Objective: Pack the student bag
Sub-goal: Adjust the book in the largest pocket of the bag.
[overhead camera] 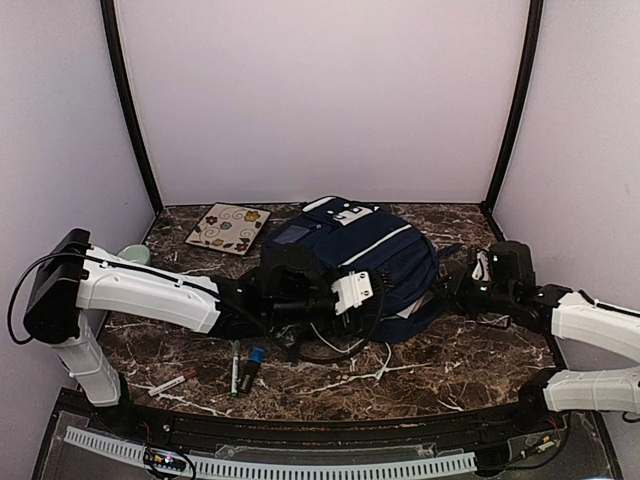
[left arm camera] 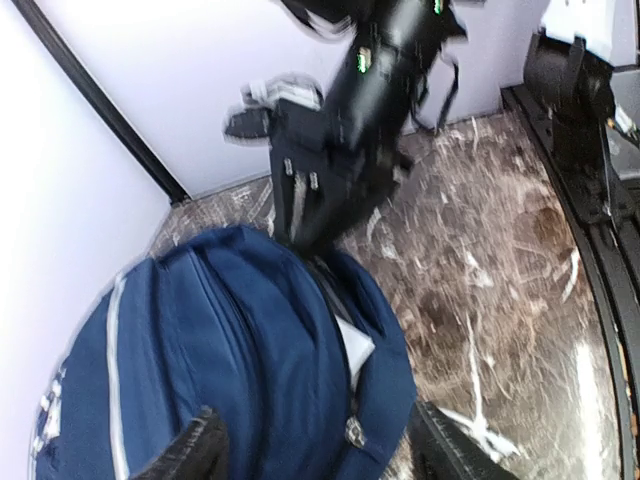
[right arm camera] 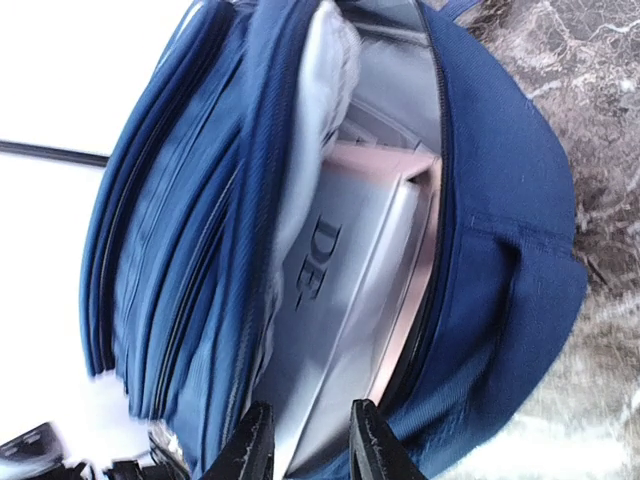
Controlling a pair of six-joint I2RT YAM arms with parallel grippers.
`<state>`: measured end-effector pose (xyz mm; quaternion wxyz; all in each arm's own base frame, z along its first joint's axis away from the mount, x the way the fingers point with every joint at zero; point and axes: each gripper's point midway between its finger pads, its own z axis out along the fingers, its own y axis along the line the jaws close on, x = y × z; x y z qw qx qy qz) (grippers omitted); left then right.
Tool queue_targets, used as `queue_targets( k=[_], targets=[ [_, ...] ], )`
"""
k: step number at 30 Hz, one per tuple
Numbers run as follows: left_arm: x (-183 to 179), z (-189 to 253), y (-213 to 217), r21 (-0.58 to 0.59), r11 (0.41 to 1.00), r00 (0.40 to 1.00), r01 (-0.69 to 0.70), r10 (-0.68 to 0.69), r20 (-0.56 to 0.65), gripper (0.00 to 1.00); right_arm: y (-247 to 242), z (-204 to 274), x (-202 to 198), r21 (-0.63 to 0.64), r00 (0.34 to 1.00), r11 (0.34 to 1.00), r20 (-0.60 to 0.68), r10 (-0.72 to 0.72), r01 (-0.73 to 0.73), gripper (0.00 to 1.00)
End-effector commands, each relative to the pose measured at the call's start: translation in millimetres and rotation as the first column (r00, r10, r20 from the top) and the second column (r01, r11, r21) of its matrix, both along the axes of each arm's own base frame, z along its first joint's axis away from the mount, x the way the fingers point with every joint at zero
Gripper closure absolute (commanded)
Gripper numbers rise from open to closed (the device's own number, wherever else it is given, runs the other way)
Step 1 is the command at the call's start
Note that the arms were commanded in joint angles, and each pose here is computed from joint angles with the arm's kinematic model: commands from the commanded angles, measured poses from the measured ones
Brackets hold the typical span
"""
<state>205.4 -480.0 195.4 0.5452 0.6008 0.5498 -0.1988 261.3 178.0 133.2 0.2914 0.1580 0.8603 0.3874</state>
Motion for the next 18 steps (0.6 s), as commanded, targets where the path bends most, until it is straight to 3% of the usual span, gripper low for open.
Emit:
queue_targets(
  k=[1, 4, 8, 11, 16, 18],
  targets=[
    [15, 21, -25, -0.085, 0.992, 0.995, -0.091, 0.087, -0.048, 0.27, 9, 10, 22, 0.102, 0.999, 0.995, 0.047, -0.022, 0.017, 0.74],
    [36, 14, -47, -0.04, 0.985, 0.985, -0.169, 0.17, 0.019, 0.19, 12, 2, 28, 0.113, 0.999, 0.993, 0.028, -0.022, 0.019, 0.75],
    [50, -12, -69, 0.104, 0.972, 0.969, -0.21, 0.193, 0.153, 0.14, 12, -11, 28, 0.146, 0.999, 0.989, 0.012, -0.042, 0.04, 0.77],
    [54, -26, -84, 0.183, 0.96, 0.968, -0.214, 0.183, 0.174, 0.11, 13, -20, 26, 0.163, 0.999, 0.985, -0.007, -0.049, 0.049, 0.78],
    [64, -34, -88, 0.17, 0.948, 0.955, -0.27, 0.242, 0.169, 0.08, 14, -32, 21, 0.171, 0.998, 0.984, -0.032, -0.047, 0.052, 0.79],
    [72, -30, -86, 0.153, 0.935, 0.938, -0.319, 0.29, 0.188, 0.15, 17, -35, 20, 0.169, 0.999, 0.985, -0.035, -0.038, 0.044, 0.79]
  ],
)
